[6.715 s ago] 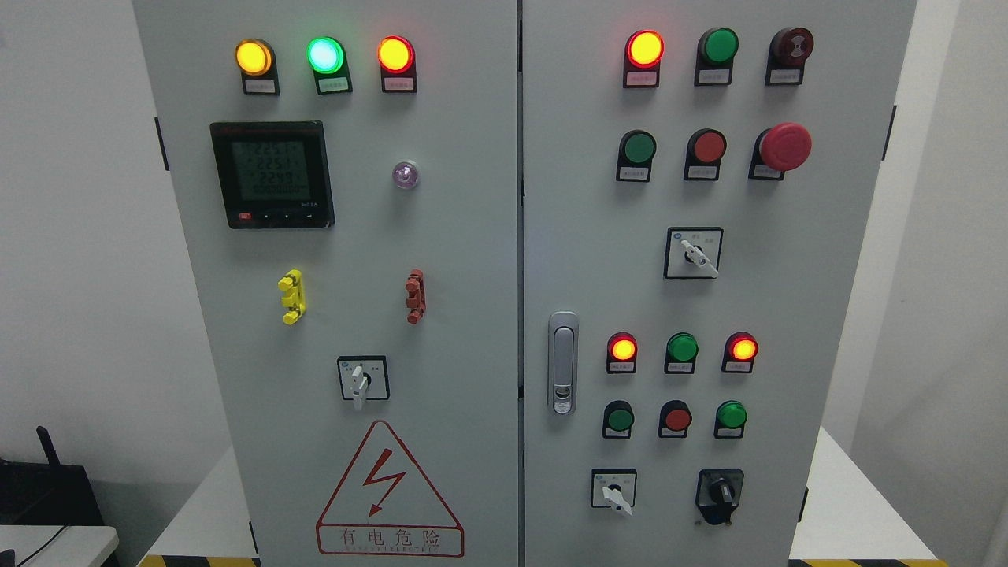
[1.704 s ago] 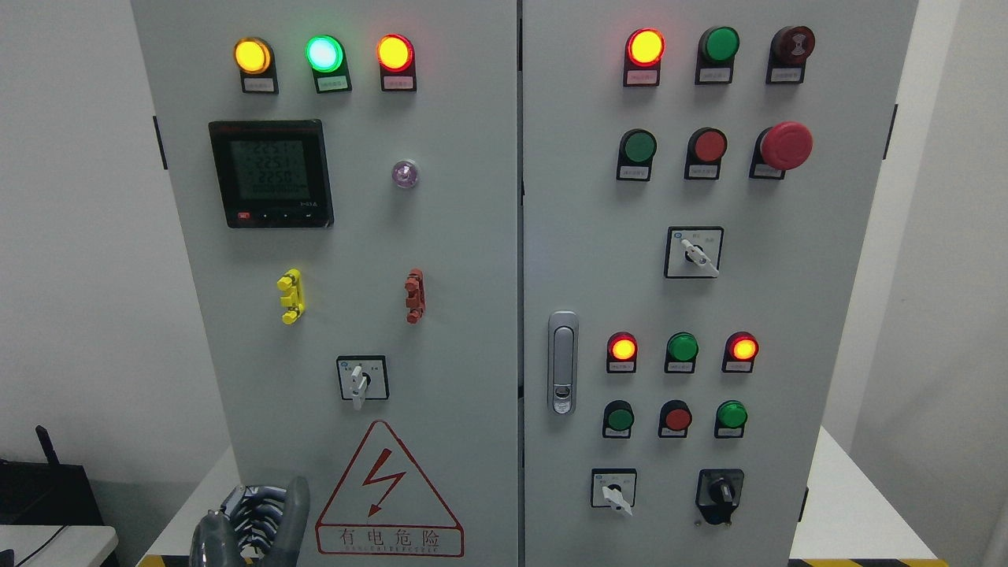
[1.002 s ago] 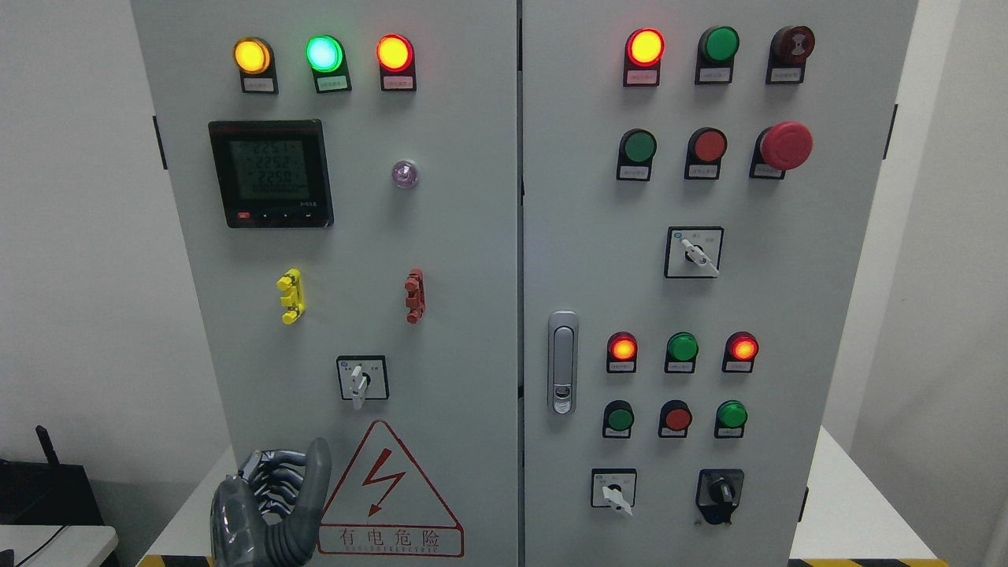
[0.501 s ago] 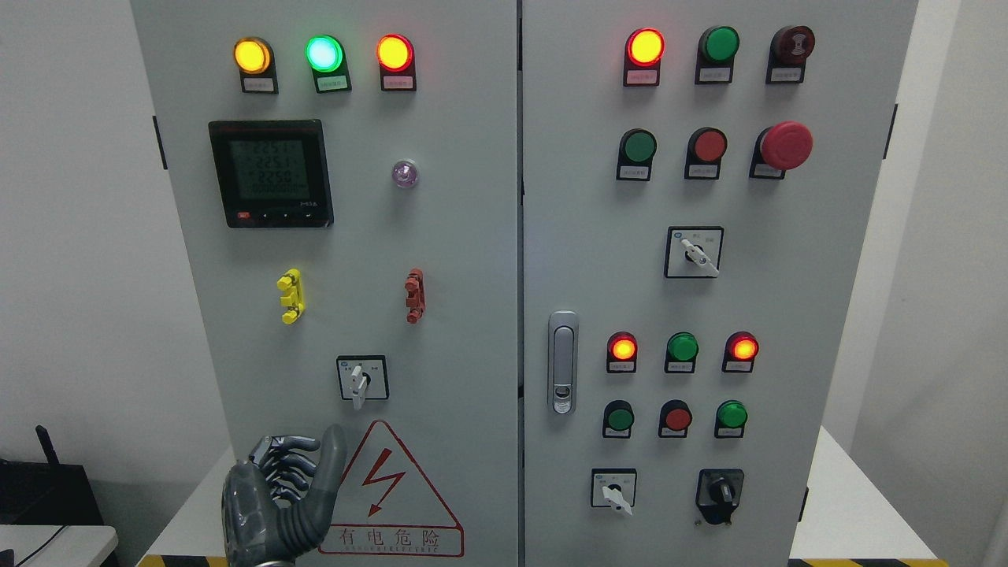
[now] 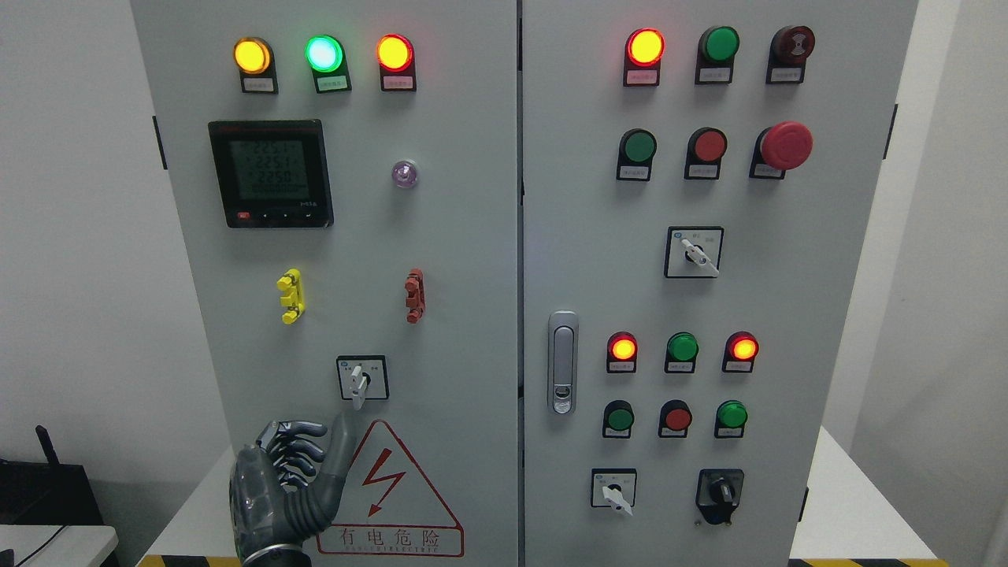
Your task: Turn on light switch 1
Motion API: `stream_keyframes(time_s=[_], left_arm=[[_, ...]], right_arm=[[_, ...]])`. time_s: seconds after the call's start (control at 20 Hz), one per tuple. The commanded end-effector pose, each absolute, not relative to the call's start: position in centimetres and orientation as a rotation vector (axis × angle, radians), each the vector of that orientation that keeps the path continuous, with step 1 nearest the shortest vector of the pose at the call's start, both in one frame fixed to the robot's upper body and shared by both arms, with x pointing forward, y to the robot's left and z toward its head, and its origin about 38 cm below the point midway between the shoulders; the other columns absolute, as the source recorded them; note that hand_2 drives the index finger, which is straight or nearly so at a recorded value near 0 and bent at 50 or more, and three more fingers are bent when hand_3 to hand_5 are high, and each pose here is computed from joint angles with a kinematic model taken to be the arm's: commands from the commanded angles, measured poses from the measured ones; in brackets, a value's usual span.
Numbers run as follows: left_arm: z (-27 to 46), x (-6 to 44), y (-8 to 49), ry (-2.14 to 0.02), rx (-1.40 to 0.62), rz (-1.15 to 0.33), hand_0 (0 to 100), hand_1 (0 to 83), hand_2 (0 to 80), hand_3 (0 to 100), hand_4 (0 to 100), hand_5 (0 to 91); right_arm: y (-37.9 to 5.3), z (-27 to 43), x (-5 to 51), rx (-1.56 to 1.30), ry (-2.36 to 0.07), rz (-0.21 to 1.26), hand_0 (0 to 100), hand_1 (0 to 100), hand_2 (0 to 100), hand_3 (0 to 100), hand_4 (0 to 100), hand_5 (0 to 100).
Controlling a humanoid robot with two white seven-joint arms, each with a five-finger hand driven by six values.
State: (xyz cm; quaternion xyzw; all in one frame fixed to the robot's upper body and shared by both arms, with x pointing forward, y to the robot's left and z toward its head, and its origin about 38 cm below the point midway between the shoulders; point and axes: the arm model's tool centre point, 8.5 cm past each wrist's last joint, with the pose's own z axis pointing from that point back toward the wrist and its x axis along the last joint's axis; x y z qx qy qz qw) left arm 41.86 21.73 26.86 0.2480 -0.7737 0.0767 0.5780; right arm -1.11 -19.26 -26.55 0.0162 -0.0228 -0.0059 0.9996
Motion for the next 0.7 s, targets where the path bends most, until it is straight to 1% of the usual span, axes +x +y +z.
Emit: stream_keyframes(time_s=[0.0, 0.65], left_arm=[[27.3, 42.53, 21.18, -1.805, 0.541, 0.184, 4, 49.6, 52.7, 81, 84, 79.7], [27.97, 42.94, 20.66, -1.813, 0.533, 0.181, 3, 50.5, 52.7, 81, 84, 79.9]], right_arm=[[-19.16, -26.54, -1.12, 0.036, -0.045, -0.018, 12, 39, 0, 0, 0, 0], [-19.16, -26.54, -1.12, 0.036, -0.045, -0.018, 12, 39, 0, 0, 0, 0]])
